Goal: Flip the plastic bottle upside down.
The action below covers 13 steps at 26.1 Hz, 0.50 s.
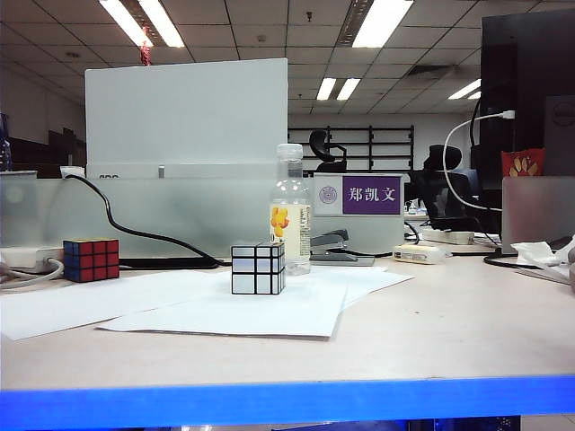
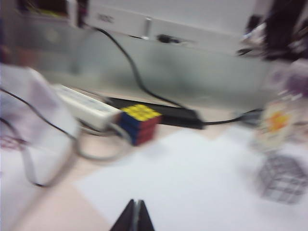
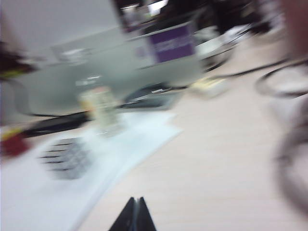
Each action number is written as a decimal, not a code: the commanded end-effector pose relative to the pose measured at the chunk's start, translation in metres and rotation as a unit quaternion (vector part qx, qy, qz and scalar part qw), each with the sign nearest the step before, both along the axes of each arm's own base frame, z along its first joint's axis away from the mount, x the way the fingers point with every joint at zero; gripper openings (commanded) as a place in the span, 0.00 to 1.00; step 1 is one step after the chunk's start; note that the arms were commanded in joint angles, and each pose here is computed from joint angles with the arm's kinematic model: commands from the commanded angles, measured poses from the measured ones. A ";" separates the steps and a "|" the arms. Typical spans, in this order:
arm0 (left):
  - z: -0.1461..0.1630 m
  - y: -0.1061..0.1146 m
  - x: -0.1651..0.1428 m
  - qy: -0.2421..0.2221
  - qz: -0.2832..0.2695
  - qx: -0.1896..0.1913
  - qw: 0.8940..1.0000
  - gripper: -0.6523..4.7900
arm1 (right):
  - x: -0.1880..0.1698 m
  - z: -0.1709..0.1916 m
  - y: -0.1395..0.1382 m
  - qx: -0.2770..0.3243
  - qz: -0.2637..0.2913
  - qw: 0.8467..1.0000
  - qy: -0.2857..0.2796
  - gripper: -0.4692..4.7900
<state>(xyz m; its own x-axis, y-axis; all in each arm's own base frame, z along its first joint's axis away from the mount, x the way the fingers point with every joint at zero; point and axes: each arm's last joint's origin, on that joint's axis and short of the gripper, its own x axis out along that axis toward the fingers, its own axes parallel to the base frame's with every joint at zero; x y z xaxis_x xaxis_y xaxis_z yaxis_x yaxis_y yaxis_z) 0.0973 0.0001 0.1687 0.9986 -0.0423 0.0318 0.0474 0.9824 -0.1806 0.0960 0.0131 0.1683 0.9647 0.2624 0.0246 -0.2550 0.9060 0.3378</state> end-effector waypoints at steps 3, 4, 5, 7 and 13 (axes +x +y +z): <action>0.012 -0.005 -0.002 -0.047 -0.095 -0.115 0.988 0.11 | -0.002 0.016 0.002 0.044 0.034 0.996 -0.068 0.10; 0.016 -0.007 -0.003 -0.063 -0.129 -0.113 0.983 0.11 | -0.004 0.021 0.002 0.050 0.043 0.994 -0.087 0.07; 0.022 -0.009 -0.005 -0.083 -0.167 -0.108 0.977 0.11 | -0.006 0.029 0.002 0.055 0.049 0.991 -0.110 0.07; 0.031 -0.010 -0.008 -0.105 -0.197 -0.114 0.968 0.11 | -0.009 0.041 0.002 0.063 0.050 0.988 -0.132 0.07; 0.083 -0.010 -0.014 -0.138 -0.207 -0.107 0.963 0.11 | -0.002 0.093 0.006 0.050 0.110 0.983 -0.137 0.07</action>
<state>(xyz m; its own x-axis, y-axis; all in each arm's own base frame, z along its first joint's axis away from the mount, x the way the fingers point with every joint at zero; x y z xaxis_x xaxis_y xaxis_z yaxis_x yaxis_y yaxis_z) 0.0838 -0.0102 0.2404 0.8610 -0.3914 0.3248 0.4899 0.8099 -0.3227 0.0907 0.0162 0.2501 0.8743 0.3793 0.3029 -0.4708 0.8143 0.3393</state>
